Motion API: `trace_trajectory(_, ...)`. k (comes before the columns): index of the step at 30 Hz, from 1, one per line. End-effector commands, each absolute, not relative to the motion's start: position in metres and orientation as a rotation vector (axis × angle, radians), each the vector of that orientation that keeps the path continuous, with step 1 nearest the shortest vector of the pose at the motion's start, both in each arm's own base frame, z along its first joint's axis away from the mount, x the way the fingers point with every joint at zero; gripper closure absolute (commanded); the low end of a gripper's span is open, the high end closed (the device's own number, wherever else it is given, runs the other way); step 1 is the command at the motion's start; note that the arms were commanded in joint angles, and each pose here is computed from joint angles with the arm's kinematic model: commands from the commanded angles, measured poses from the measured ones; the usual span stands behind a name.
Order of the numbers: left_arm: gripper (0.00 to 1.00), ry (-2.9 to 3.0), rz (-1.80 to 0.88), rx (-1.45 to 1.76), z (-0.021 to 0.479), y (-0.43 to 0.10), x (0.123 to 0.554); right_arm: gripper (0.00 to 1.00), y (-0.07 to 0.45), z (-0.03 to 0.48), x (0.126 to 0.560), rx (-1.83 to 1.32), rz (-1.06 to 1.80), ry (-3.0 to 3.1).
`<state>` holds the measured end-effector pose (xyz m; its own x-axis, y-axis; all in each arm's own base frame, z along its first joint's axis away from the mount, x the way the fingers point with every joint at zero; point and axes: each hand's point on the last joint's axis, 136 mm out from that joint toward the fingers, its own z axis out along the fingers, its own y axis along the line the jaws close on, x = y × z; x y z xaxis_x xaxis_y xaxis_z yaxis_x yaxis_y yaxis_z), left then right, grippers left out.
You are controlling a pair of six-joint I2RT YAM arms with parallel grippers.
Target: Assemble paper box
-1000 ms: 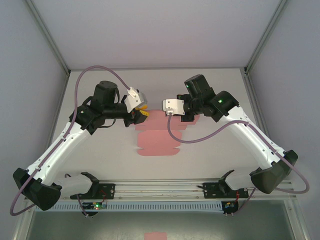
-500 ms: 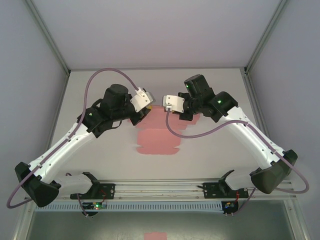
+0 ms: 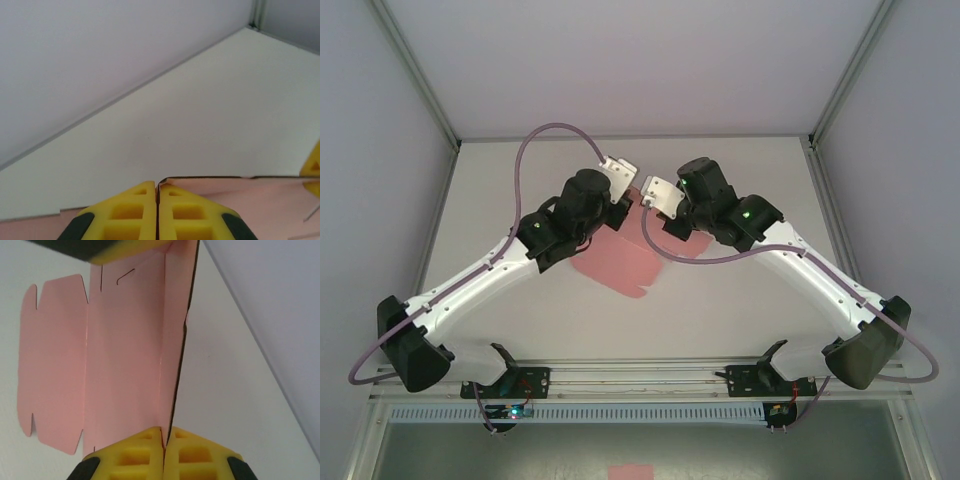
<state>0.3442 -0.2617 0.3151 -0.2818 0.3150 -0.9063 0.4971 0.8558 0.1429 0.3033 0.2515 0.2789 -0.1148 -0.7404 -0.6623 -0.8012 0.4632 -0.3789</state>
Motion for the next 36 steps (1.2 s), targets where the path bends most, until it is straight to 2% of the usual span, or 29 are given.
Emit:
trace_trajectory(1,0.86,1.856,-0.291,0.375,0.327,-0.268,0.355,1.00,0.270,0.318,0.305,-1.133,0.204,1.786)
trace_trajectory(9,0.88,1.860,-0.334,0.250,0.315,-0.280,0.362,1.00,0.282,0.322,0.297,-1.084,0.308,1.796)
trace_trajectory(11,0.83,1.870,-0.376,0.225,0.313,-0.285,0.363,1.00,0.284,0.321,0.298,-1.080,0.318,1.796)
trace_trajectory(14,0.85,1.870,-0.446,0.211,0.313,-0.291,0.359,1.00,0.284,0.315,0.303,-1.065,0.295,1.826)
trace_trajectory(15,0.80,1.873,-0.453,0.202,0.313,-0.289,0.357,1.00,0.283,0.314,0.303,-1.073,0.290,1.830)
trace_trajectory(16,0.71,1.875,-0.445,0.197,0.314,-0.285,0.355,1.00,0.283,0.312,0.302,-1.087,0.281,1.828)
trace_trajectory(18,0.65,1.886,-0.402,0.208,0.314,-0.273,0.348,1.00,0.277,0.310,0.300,-1.101,0.245,1.823)
trace_trajectory(20,0.44,1.904,-0.344,0.190,0.318,-0.249,0.339,1.00,0.268,0.310,0.297,-1.130,0.211,1.810)
trace_trajectory(21,0.29,1.911,-0.319,0.171,0.319,-0.236,0.334,1.00,0.264,0.310,0.294,-1.147,0.203,1.801)
trace_trajectory(23,0.16,1.907,-0.289,0.156,0.323,-0.208,0.321,1.00,0.257,0.306,0.289,-1.198,0.193,1.782)
trace_trajectory(24,0.04,1.902,-0.283,0.137,0.325,-0.192,0.314,1.00,0.253,0.304,0.287,-1.222,0.192,1.769)
trace_trajectory(25,0.00,1.902,-0.291,0.128,0.326,-0.179,0.308,1.00,0.250,0.303,0.286,-1.245,0.194,1.756)
trace_trajectory(31,0.00,1.896,-0.260,0.016,0.311,-0.102,0.278,1.00,0.243,0.287,0.278,-1.436,0.158,1.631)
trace_trajectory(36,0.00,1.834,-0.378,0.138,0.289,-0.102,0.265,1.00,0.250,0.294,0.273,-1.447,0.220,1.600)
